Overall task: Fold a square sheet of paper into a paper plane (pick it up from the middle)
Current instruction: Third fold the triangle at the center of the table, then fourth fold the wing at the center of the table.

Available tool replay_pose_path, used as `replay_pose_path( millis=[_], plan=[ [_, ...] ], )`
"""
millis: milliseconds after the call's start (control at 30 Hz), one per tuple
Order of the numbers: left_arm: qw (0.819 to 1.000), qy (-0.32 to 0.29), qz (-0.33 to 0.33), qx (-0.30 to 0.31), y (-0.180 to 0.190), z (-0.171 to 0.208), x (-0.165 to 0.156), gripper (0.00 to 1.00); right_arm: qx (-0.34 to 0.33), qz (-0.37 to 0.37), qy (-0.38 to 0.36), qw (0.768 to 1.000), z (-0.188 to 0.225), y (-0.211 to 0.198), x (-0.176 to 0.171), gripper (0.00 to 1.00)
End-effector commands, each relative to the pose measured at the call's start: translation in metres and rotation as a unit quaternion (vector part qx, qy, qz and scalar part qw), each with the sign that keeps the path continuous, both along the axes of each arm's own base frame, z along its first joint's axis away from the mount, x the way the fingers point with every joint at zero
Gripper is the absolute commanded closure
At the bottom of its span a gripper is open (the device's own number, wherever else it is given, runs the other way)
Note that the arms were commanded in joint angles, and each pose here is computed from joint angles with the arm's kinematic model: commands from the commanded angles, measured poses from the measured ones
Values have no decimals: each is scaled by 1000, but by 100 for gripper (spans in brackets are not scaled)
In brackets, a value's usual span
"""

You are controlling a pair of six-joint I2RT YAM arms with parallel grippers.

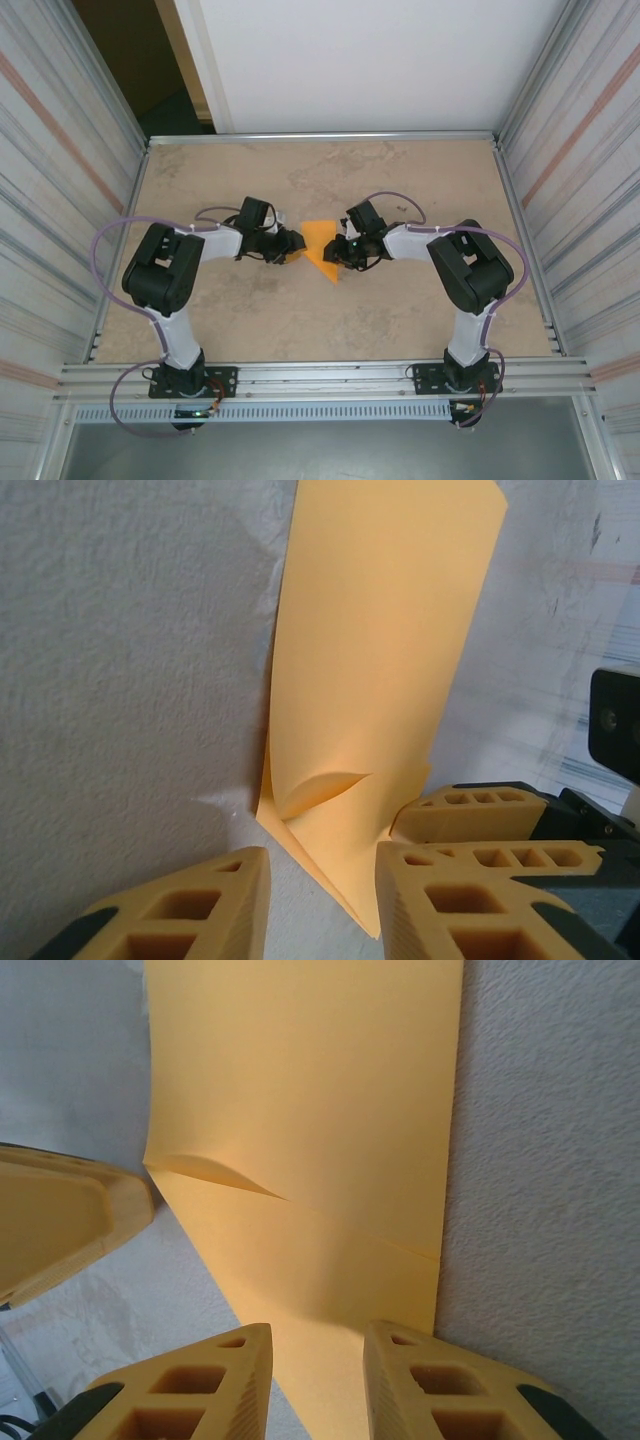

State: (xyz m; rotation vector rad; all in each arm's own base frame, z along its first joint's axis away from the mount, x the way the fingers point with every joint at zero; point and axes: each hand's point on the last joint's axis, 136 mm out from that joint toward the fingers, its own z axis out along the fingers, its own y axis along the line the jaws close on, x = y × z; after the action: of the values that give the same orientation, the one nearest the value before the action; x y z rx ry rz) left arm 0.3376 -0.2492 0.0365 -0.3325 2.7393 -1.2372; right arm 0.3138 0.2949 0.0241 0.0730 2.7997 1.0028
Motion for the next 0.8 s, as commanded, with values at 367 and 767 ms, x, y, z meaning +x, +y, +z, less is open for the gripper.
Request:
replay_pose_path(
  millis=[367, 767],
  plan=[
    [1000, 16, -3, -10, -10, -3, 7, 70, -21, 4, 14, 1000, -14, -5, -2, 71],
    [999, 15, -21, -37, -22, 4, 13, 71, -22, 3, 12, 1000, -13, -6, 0, 71]
  ],
)
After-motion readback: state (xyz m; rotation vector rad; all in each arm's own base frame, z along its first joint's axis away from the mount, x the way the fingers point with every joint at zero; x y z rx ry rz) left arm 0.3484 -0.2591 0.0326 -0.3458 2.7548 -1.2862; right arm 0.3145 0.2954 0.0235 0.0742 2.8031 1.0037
